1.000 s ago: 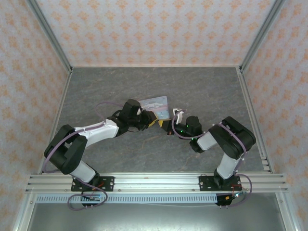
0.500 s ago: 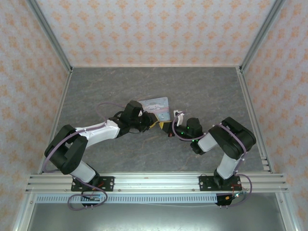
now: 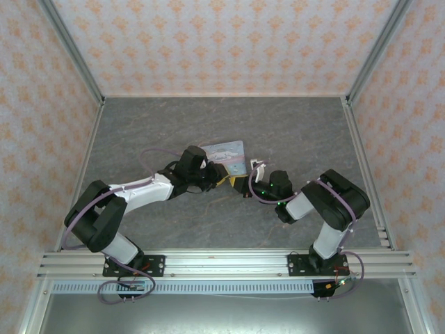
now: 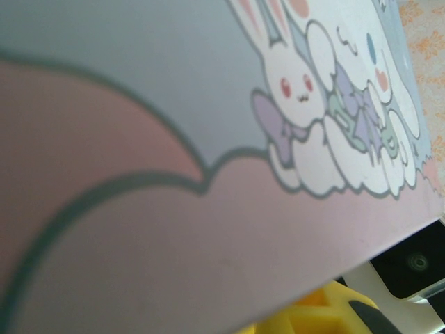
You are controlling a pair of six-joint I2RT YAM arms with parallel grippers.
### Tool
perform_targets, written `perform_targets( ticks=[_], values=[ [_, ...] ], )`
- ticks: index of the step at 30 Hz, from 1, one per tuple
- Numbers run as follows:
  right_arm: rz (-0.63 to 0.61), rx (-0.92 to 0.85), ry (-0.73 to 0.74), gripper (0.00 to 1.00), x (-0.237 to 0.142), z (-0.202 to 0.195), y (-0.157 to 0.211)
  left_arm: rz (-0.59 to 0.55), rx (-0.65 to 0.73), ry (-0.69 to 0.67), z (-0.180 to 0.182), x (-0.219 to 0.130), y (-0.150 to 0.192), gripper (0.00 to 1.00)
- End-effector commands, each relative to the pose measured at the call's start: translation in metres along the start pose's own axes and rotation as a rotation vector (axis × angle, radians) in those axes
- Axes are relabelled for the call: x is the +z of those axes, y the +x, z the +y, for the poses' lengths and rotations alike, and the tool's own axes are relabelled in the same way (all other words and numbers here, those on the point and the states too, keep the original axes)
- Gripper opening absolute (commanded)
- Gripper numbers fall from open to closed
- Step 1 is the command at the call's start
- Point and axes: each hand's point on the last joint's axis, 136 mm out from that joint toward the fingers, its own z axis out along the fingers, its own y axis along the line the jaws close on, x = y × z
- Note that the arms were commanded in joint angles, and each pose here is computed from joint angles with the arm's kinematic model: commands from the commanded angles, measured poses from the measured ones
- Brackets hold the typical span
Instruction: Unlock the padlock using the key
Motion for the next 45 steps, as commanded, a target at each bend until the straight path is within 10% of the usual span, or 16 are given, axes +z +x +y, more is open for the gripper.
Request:
perform_targets(
  ticks=[1,18,45],
  values=[
    [-0.059,-0.055,-0.088,0.15,0.002,0.025,-0.021,0.032,0.014,0.048,-0.017,-0.002,0.008,0.0],
    [-0.056,-0.048,-0.098,0.0,0.0,0.028,-0.02,0.044,0.03,0.025,-0.012,0.001,0.009,0.01],
    [0.075,0.243,0.053,0.0,0.005,-0.007,0.015,-0.078,-0.05,-0.041,0.029,0.001,-0.019,0.57]
  ],
)
